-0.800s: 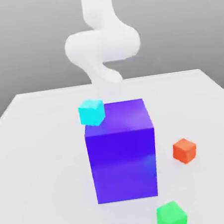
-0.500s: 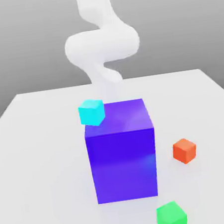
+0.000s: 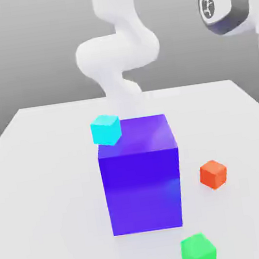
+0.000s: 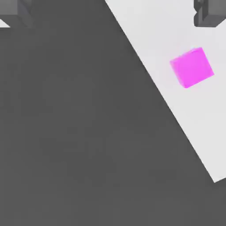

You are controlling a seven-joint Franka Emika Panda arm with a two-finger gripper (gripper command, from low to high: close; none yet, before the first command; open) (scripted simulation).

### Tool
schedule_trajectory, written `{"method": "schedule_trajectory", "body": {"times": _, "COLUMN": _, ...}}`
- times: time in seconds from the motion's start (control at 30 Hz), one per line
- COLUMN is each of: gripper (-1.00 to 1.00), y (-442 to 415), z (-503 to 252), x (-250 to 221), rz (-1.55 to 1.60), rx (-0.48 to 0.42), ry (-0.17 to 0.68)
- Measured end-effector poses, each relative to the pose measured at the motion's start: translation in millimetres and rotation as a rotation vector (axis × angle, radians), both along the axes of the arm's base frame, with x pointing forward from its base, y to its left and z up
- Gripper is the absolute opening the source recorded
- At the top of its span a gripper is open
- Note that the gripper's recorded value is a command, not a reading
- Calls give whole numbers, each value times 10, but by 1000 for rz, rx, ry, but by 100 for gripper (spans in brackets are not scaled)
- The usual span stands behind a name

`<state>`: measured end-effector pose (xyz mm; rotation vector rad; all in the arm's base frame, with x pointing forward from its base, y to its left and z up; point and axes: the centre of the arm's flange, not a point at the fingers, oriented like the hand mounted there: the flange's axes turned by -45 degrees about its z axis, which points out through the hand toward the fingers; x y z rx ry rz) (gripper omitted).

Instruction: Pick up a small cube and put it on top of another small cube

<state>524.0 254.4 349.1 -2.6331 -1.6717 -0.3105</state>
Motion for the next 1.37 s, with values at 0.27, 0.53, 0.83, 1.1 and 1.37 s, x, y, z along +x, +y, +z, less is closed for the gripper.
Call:
{"method": "schedule_trajectory", "body": {"times": 0.27, "gripper": 0, "y": 673, "z": -1425, "x": -302, "rz": 332, "rx": -128, "ry": 127}}
{"method": "schedule_trajectory", "body": {"times": 0.53, "gripper": -100, "y": 736, "z": -2173, "x": -356, "rz": 369, "rx": -141, "ry": 141}}
{"method": "schedule_trajectory", "body": {"times": 0.83, "gripper": -100, "y": 527, "z": -1550, "x": -320, "rz": 307, "rx": -139, "ry": 146}}
{"method": "schedule_trajectory", "body": {"times": 1.1, "gripper": -100, "y": -1224, "z": -1102, "x": -382, "rz": -250, "rx": -95, "ry": 177}}
{"method": "schedule_trajectory", "body": {"times": 1.37, "gripper": 100, "y": -1506, "z": -1655, "x": -457, "rz": -349, "rx": -83, "ry": 183}}
